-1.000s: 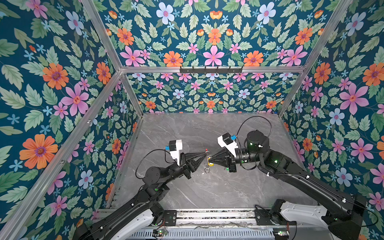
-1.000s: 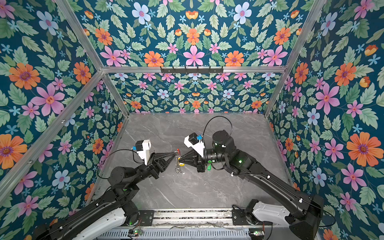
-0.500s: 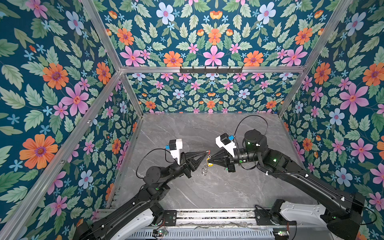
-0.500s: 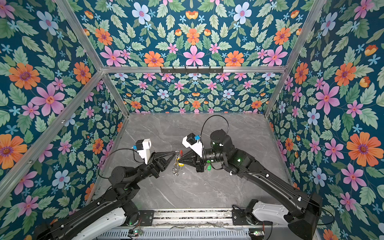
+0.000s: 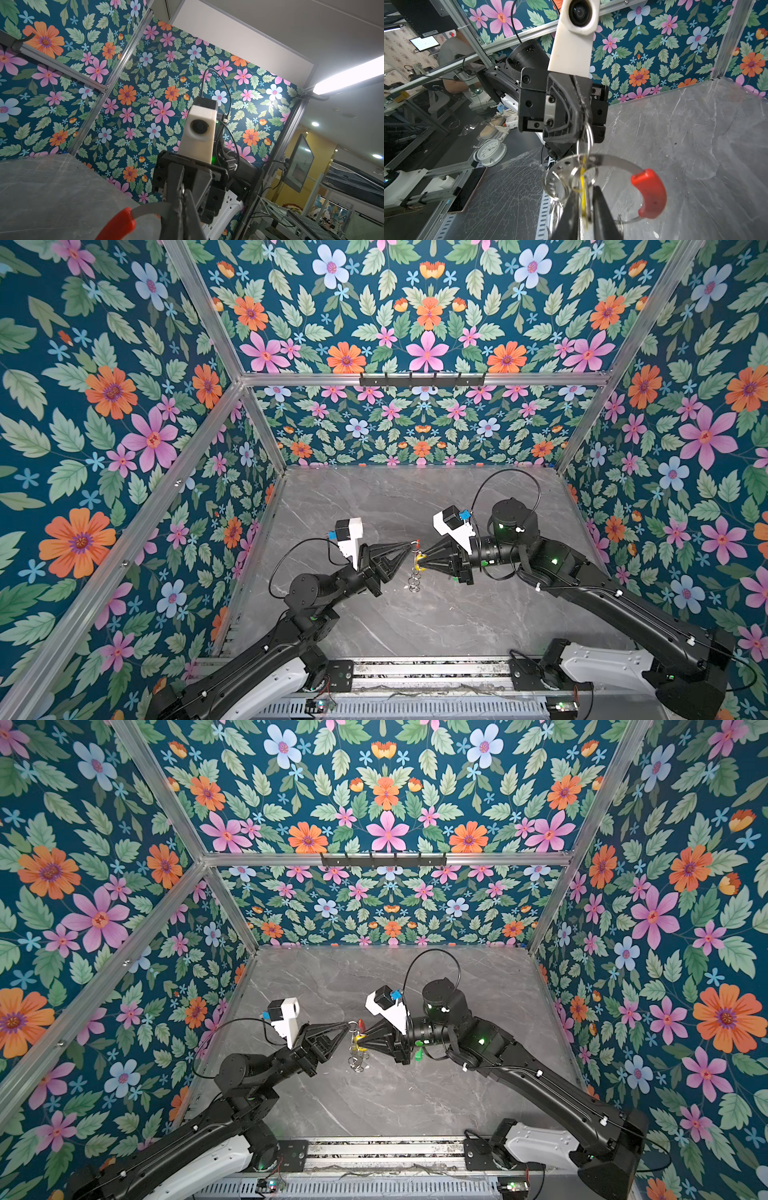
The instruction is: Remove the keys from the keyring
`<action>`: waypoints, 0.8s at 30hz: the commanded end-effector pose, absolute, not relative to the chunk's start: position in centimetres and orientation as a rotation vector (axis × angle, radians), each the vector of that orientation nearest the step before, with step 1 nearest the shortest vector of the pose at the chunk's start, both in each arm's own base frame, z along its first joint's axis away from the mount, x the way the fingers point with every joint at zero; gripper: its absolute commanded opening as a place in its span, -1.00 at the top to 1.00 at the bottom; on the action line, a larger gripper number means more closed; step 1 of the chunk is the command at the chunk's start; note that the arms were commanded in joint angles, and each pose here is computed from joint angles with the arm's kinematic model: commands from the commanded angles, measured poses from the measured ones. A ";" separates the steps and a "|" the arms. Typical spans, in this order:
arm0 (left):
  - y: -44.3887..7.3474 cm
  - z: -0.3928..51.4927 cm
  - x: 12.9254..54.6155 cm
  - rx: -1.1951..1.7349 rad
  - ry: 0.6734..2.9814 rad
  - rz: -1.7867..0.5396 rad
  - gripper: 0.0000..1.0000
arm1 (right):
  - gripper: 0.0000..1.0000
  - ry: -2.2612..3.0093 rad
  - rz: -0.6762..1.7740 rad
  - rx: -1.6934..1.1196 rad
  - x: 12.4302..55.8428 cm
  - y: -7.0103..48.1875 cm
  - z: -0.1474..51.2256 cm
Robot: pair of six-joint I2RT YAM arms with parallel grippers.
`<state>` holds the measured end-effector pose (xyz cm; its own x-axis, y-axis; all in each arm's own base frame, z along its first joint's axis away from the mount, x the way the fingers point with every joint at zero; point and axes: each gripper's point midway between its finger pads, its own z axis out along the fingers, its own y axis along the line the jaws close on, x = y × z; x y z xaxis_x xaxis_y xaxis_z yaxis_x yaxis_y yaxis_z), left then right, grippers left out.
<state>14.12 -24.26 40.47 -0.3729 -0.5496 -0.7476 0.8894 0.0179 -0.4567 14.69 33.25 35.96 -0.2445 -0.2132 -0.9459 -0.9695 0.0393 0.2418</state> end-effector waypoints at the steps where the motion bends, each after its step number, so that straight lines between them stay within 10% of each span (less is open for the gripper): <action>1: -23.6 41.9 13.6 0.440 1.063 -1.597 1.00 | 0.30 1.575 1.246 -1.210 14.8 32.8 36.1; 9: -24.0 41.2 13.9 0.463 1.093 -1.555 1.00 | -0.03 1.471 1.416 -1.055 15.9 30.1 40.5; 24: -24.2 41.2 14.3 0.453 1.081 -1.546 1.00 | 0.06 1.460 1.574 -1.054 16.5 32.1 41.8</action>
